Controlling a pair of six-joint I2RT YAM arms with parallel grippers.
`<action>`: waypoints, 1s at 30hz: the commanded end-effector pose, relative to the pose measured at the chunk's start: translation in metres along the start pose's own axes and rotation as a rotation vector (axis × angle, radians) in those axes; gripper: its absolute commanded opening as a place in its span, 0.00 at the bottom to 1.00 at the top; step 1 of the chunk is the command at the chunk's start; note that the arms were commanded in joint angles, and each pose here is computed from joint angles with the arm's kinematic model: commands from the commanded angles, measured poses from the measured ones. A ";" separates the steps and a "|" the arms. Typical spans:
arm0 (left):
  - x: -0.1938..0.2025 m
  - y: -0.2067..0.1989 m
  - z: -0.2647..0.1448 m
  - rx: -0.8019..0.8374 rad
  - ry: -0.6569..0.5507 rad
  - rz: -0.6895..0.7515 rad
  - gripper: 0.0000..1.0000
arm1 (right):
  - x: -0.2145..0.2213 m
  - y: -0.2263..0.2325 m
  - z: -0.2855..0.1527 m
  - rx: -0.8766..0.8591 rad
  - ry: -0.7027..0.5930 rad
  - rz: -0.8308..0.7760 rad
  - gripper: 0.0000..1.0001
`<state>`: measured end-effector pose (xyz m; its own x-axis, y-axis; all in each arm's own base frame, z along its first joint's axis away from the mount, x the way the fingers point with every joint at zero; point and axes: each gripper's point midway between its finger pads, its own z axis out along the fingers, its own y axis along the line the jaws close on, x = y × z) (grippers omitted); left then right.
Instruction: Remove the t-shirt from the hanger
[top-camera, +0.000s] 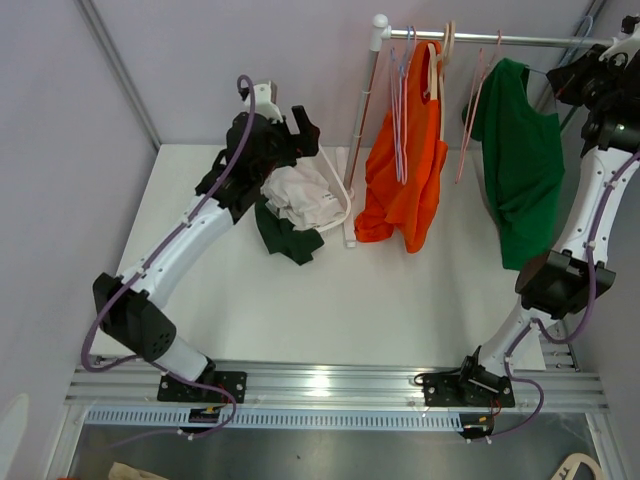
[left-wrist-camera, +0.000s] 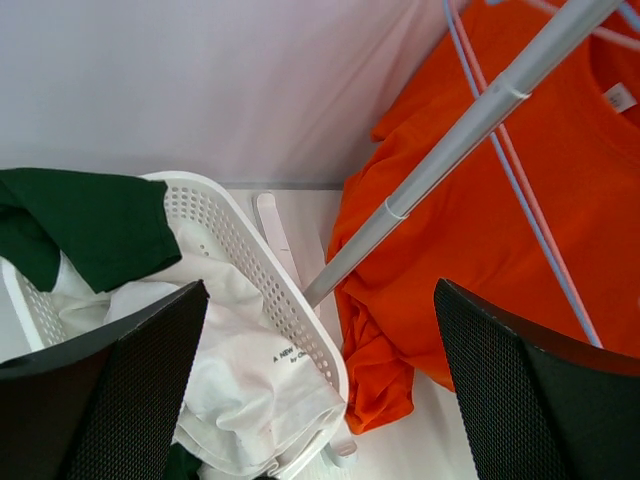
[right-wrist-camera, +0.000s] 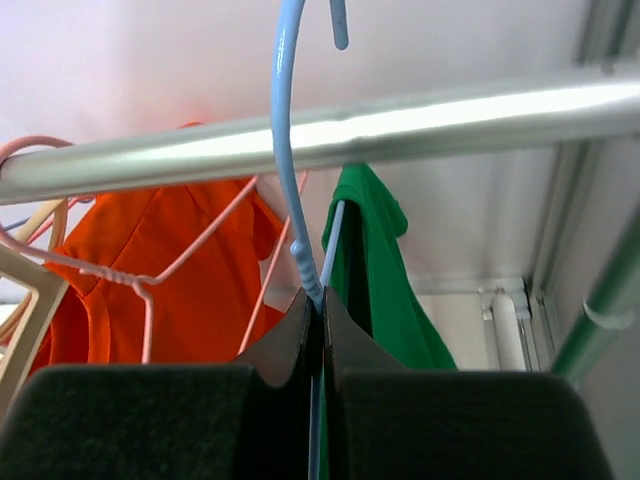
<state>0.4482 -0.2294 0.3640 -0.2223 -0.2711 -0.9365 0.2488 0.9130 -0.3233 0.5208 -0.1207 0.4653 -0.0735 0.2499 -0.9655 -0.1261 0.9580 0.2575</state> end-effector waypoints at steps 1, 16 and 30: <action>-0.050 -0.013 -0.041 0.051 -0.129 -0.001 0.99 | -0.044 0.030 -0.044 0.088 -0.105 -0.013 0.00; -0.015 -0.078 -0.142 0.334 -0.098 0.084 1.00 | 0.002 0.036 -0.178 0.654 -0.220 0.236 0.00; 0.110 -0.217 -0.243 0.794 -0.231 0.290 1.00 | 0.053 0.052 -0.227 0.733 -0.119 0.373 0.00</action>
<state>0.1426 -0.3780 0.3188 -0.0125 -0.0311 -0.9994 0.8673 0.4971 -0.0263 0.2856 -0.0897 0.4409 0.1053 0.5123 -0.8523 0.5504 0.6838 0.4790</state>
